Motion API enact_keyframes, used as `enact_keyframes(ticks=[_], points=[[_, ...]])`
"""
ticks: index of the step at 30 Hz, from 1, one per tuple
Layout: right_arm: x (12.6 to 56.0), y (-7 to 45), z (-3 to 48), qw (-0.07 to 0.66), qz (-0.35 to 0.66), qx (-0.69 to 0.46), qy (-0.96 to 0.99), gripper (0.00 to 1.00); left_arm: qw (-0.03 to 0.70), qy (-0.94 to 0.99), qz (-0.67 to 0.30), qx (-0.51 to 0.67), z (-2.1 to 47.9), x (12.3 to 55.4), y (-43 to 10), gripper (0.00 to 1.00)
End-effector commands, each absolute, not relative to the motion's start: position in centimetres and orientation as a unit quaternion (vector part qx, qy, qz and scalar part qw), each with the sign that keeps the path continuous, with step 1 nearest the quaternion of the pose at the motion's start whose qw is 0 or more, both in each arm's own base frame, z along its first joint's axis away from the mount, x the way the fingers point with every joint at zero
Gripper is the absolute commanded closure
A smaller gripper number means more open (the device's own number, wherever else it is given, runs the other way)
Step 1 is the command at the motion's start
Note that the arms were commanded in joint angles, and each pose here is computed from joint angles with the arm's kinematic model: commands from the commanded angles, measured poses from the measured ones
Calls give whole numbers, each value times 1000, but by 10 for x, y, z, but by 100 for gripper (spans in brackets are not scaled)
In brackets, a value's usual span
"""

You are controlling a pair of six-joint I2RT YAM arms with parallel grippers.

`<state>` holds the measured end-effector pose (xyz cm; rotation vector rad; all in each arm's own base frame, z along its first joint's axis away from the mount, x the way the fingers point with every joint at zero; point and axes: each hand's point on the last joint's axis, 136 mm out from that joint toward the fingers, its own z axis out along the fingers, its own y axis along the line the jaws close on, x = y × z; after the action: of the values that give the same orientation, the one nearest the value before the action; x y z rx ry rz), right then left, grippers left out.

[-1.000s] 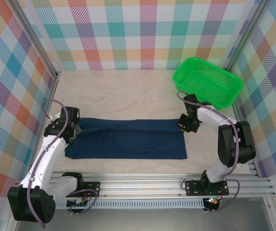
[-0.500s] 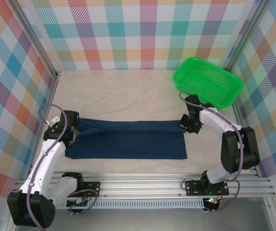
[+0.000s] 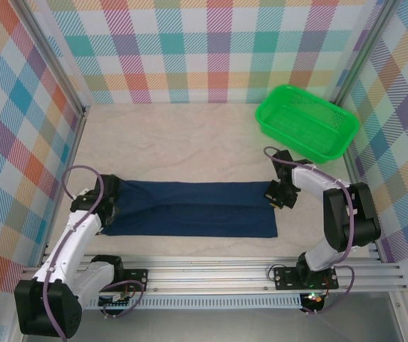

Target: Fold and stack the t-shirts

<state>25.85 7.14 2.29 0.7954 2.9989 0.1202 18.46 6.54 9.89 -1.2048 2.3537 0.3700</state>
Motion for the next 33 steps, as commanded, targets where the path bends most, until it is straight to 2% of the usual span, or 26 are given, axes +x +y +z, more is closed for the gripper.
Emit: enact_keyframes(ticks=[1,7,14,24,27,33], points=[[265,68,36,35,29,260,965,100,253,845,144,-449,115,179,71,100],[271,71,54,55,37,254,965,100,260,845,119,-451,122,179,66,100],[263,72,51,49,32,253,966,100,249,844,115,-460,114,170,62,100],[265,70,37,32,14,247,968,100,297,849,53,-435,143,187,44,100],[267,70,36,34,13,247,968,100,292,856,24,-425,148,189,30,100],[270,72,37,37,18,246,968,100,255,866,40,-428,132,178,26,100]])
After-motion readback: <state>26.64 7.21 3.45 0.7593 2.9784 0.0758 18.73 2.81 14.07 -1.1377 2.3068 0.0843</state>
